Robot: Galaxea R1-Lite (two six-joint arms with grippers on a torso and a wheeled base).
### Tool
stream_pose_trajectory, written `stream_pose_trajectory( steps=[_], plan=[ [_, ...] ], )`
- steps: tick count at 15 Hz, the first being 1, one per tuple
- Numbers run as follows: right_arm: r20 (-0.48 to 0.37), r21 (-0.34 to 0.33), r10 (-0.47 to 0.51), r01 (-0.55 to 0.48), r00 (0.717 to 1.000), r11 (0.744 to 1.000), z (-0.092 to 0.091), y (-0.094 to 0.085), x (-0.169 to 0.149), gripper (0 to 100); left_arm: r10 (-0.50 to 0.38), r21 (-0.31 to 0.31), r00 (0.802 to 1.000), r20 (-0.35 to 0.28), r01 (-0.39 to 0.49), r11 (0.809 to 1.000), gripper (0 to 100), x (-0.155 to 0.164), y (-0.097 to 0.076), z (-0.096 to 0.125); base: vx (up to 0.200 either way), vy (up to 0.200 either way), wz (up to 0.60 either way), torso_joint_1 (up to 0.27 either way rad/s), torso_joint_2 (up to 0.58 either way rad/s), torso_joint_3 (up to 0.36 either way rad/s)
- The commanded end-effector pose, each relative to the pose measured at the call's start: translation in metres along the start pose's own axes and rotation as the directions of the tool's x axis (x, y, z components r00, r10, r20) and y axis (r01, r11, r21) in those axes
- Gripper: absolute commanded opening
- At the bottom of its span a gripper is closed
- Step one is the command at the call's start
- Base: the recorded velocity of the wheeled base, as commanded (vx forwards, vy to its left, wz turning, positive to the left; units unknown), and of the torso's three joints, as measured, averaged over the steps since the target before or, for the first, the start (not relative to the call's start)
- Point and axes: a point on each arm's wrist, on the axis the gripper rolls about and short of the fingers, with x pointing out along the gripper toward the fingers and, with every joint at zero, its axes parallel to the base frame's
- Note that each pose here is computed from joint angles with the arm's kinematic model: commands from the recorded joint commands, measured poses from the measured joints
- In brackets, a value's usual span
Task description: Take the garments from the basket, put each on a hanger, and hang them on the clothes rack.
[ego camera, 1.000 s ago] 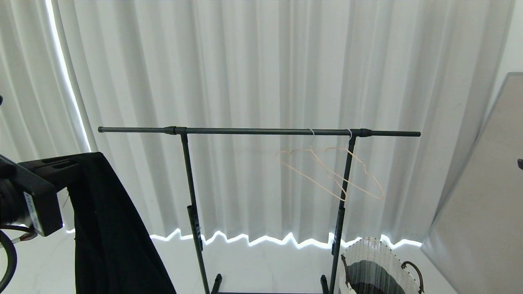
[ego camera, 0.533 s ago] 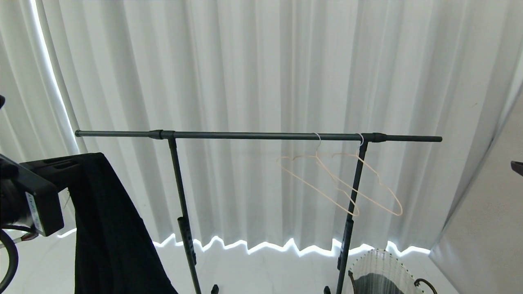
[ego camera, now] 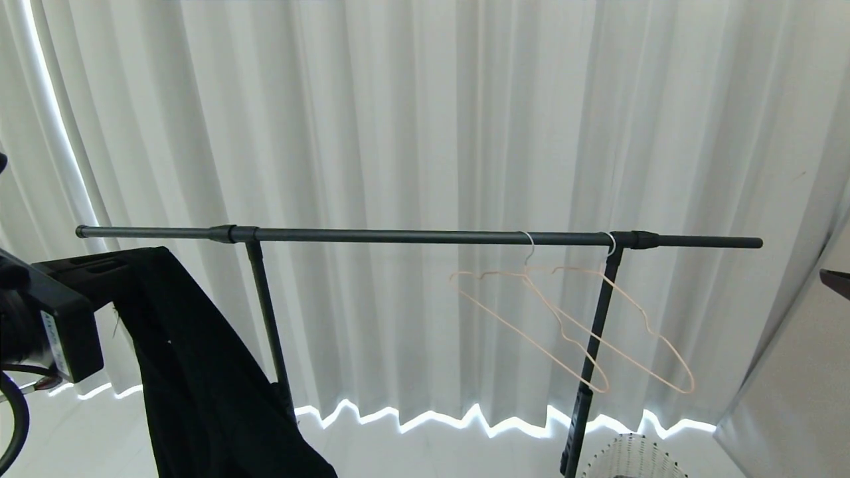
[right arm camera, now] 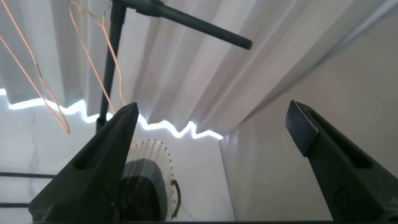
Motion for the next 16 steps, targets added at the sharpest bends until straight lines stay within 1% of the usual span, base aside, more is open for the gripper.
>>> stream_pose_trajectory(
  steps=[1,2,5,7,8,10,12,14,16],
  plan=[
    [-0.017,-0.009,0.012,-0.012,1.000,1.000,-0.005,0.002,0.002,100,0.001,0.000,1.000,-0.005,-0.001,1.000,0,0.001,0.000,-0.001,0.000,0.000,0.00,0.000,0.00,0.000],
    [-0.024,-0.014,0.025,-0.026,0.999,1.000,-0.008,0.003,0.003,100,0.000,0.000,1.000,-0.008,0.000,1.000,0,0.001,0.000,-0.001,0.000,0.000,0.00,0.000,0.00,0.000],
    [-0.031,-0.009,0.113,-0.113,0.993,0.994,-0.014,0.007,0.007,100,-0.003,0.014,1.000,-0.018,0.003,1.000,0,0.002,-0.001,-0.004,0.000,0.000,0.00,0.000,0.00,0.000],
    [-0.084,0.010,0.160,-0.160,0.984,0.987,-0.020,0.006,0.025,100,-0.005,0.014,1.000,-0.025,0.005,1.000,0,0.003,-0.002,-0.006,0.000,0.000,0.00,0.000,0.00,0.000],
    [-0.106,0.023,0.171,-0.170,0.980,0.985,-0.022,0.005,0.039,100,-0.006,0.015,1.000,-0.028,0.006,1.000,0,0.004,-0.002,-0.006,0.000,0.000,0.00,0.000,0.00,0.000],
    [-0.125,0.034,0.204,-0.202,0.971,0.979,-0.025,0.008,0.065,100,-0.006,0.015,1.000,-0.028,0.006,1.000,0,0.004,-0.002,-0.006,0.000,0.000,0.00,0.000,0.00,0.000],
    [-0.159,0.049,0.280,-0.276,0.947,0.960,-0.032,0.014,0.088,100,-0.004,0.014,1.000,-0.021,0.004,1.000,0,0.002,-0.002,-0.006,0.000,0.000,0.00,0.000,0.00,0.000],
    [-0.212,0.069,0.355,-0.349,0.911,0.935,-0.042,0.021,0.109,100,-0.011,0.009,0.999,-0.035,0.011,1.000,0,0.004,-0.003,-0.008,0.000,0.000,0.00,0.000,0.00,0.000],
    [-0.260,0.100,0.409,-0.397,0.875,0.912,-0.053,0.027,0.129,100,-0.020,0.014,0.999,-0.034,0.020,1.000,0,0.004,-0.004,-0.009,0.000,0.000,0.00,0.000,0.00,0.000]
  ],
)
